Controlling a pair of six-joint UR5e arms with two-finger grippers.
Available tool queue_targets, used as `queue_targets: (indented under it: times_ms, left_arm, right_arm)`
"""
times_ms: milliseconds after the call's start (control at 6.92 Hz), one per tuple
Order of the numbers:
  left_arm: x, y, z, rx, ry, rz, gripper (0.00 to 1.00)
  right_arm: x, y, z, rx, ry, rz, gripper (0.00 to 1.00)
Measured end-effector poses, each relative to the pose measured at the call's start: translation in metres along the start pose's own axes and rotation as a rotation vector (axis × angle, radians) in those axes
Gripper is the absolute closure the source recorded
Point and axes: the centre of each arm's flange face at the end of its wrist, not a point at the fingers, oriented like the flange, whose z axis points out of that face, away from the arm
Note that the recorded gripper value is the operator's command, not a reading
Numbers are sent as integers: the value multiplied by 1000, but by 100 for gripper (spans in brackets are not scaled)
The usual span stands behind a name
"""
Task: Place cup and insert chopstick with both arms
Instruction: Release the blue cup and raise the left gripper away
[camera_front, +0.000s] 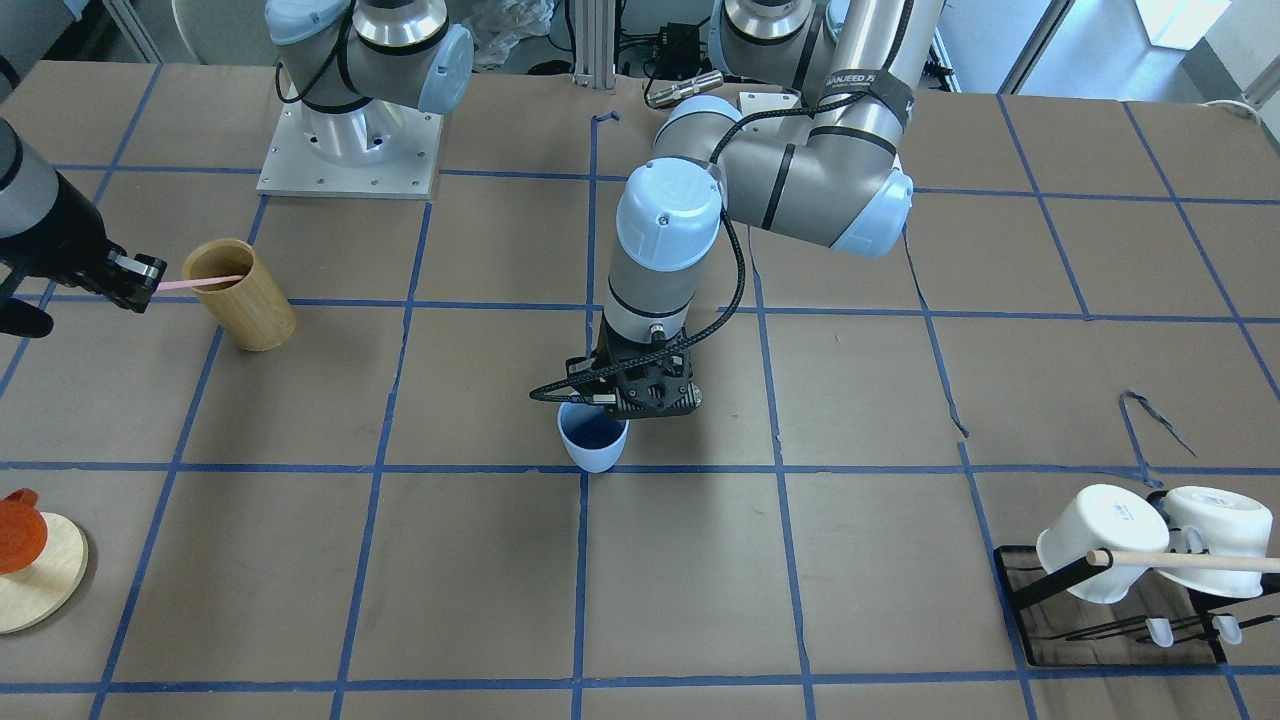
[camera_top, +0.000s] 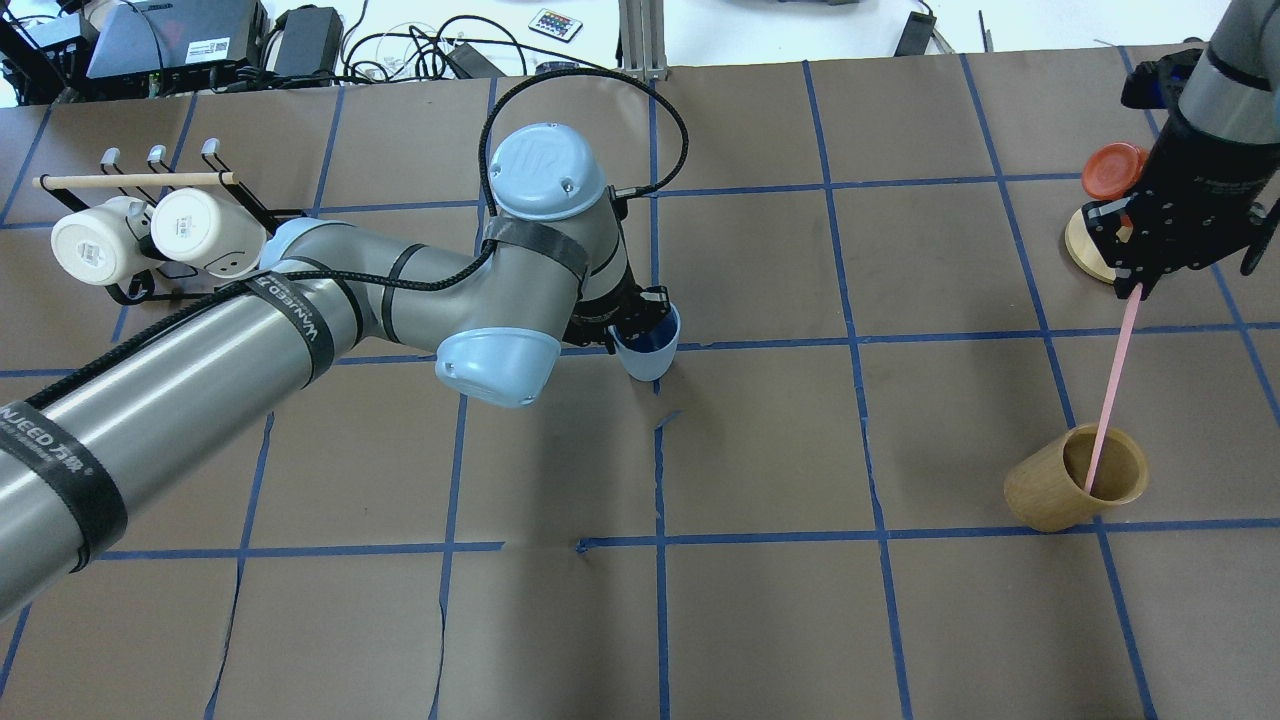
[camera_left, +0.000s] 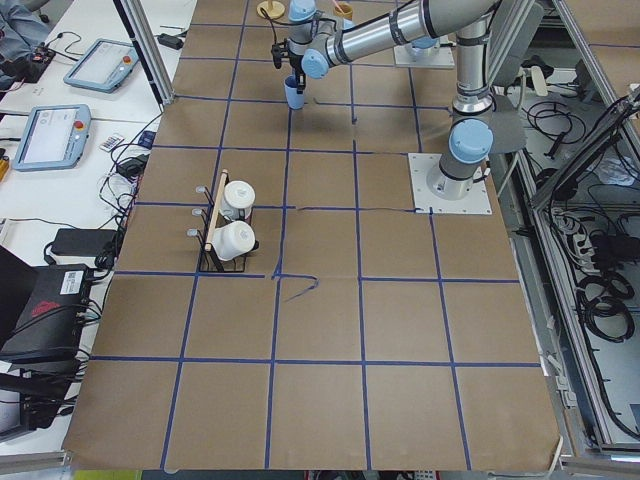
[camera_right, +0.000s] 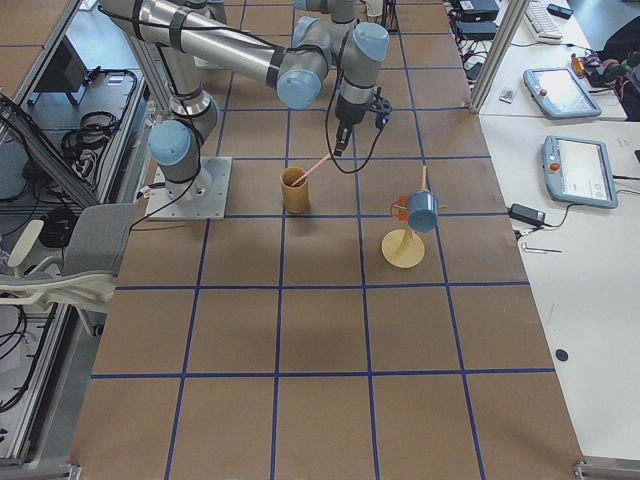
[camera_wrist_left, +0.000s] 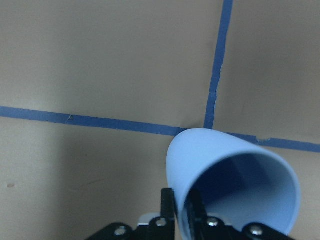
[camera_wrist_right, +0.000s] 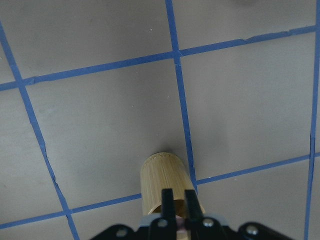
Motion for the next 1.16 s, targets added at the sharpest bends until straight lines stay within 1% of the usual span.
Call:
queue_targets:
  times_ms: [144,289,433,578,722,867,1011,1156]
  left_arm:
    - [2,-1,-3,12,6,3,0]
    - [6,-9,-20,52,25,9,0]
    - [10,-23,-52,87,40,10,0]
    - [6,-43,-91,78,29,12,0]
    - [-12,-66,-133,58,8,34,0]
    - [-39,-89,-172,62,-7,63,0]
    - [-73,-108,-202,76,-16,101,0]
    - [-108,-120,-221,80,-28,153,0]
  right_arm:
    - [2,0,-5,-1,4,-11,100]
    - [3,0,-8,-3,14,-34,100]
    - [5,0,-10,-2,26,-72,100]
    - [6,1,-16,-2,27,-93,100]
    - [6,3,-30,-2,21,-101,100]
    - [7,5,-56,17,5,-101,100]
    - [5,7,-87,62,-25,-99,100]
    - [3,9,-115,115,-60,-96,100]
